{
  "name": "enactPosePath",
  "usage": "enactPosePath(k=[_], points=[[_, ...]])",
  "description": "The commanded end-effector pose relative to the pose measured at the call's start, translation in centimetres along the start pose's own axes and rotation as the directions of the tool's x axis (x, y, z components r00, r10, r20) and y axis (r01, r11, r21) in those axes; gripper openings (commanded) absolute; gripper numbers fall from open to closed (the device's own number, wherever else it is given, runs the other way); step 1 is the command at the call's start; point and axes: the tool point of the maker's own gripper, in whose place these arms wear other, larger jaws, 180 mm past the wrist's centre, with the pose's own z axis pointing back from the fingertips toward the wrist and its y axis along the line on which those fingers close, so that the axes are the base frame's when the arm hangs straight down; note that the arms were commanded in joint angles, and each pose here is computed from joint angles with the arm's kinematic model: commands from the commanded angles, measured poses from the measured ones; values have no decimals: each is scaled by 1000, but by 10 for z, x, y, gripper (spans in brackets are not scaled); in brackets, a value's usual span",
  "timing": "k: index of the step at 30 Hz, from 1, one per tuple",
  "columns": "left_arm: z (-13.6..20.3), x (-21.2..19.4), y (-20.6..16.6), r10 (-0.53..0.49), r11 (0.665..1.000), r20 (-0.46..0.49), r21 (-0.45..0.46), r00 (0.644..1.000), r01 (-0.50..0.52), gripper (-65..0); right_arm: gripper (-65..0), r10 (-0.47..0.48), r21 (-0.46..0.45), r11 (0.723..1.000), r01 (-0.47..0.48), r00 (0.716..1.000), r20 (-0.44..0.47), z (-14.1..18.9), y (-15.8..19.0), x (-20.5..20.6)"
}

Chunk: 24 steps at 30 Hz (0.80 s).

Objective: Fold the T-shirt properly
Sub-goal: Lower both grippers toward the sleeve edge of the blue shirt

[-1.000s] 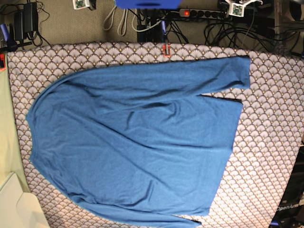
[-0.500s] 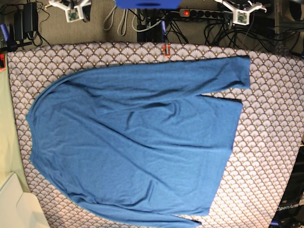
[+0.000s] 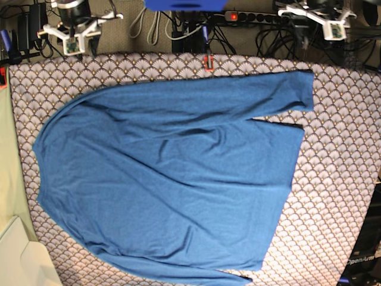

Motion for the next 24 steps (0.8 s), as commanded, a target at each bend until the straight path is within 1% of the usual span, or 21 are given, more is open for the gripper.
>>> enactPosePath(k=[1,4,7,11,13,17,21,24], points=[[-1,13,2,4,1000,46,5,999,-4,-283,-440,9,-4,1000,-9,999,40,1,-3,11],[-13,27,8,27,999,95,25,995,-30,-282,-429,8,-11,1000,-7,997,73,-7,-5,22],[-26,28,11,57,998,110,33,992,-61,-281,-419,7,-19,1000,-5,995,99,-13,-7,32],[-41,35,11,131,990,144,28,981,-136,-281,-417,6,-27,1000,-3,991,137,-21,-10,45],[-47,31,14,181,982,139,30,974,-187,-281,-417,6,-29,1000,-2,989,148,-23,-10,49],[-59,18,21,248,966,122,51,961,-255,-281,-417,8,-32,999,-3,987,160,-26,-11,54],[-75,3,26,279,955,97,74,955,-286,-281,-417,8,-29,1000,-3,988,157,-26,-11,53],[-83,-1,24,302,947,96,81,949,-309,-282,-417,7,-29,1000,-3,988,153,-26,-11,51]])
